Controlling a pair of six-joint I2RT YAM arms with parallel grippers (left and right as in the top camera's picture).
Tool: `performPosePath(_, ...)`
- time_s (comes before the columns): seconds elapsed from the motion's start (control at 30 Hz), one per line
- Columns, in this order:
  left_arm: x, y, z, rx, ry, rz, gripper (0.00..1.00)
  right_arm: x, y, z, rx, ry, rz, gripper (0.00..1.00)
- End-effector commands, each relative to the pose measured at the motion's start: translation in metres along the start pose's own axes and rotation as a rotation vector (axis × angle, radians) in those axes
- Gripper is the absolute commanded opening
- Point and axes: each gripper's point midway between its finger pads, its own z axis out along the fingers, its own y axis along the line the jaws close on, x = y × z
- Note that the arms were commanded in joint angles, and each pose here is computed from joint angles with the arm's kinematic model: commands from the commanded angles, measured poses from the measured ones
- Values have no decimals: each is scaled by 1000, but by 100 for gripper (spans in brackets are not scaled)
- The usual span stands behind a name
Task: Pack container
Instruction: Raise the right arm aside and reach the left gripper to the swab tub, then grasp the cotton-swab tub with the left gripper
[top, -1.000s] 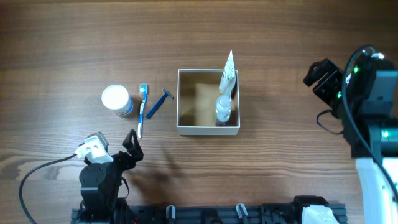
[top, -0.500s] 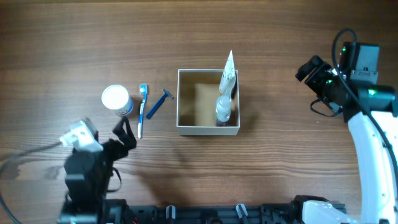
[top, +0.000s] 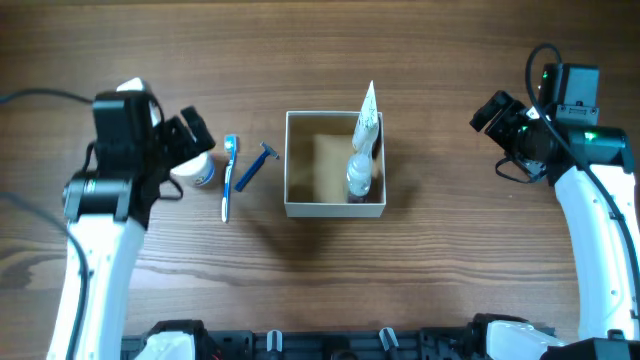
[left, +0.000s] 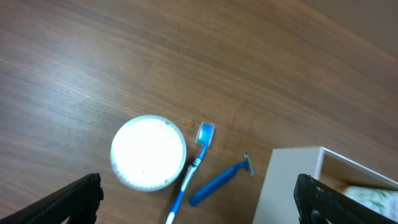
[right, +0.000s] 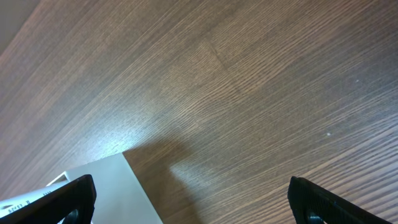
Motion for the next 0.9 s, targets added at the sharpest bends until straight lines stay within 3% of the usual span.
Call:
performPosePath(0.0,5,7,32,-38,77,7,100,-3,2,-1,-8,0,-7,100)
performPosePath(0.5,62,45,119,-194,348,-6,99,-3,2,-1,-8,0,-8,100)
performPosePath(0.87,79,58,136,-255,409,4,91,-3,2,-1,-8,0,-7,100)
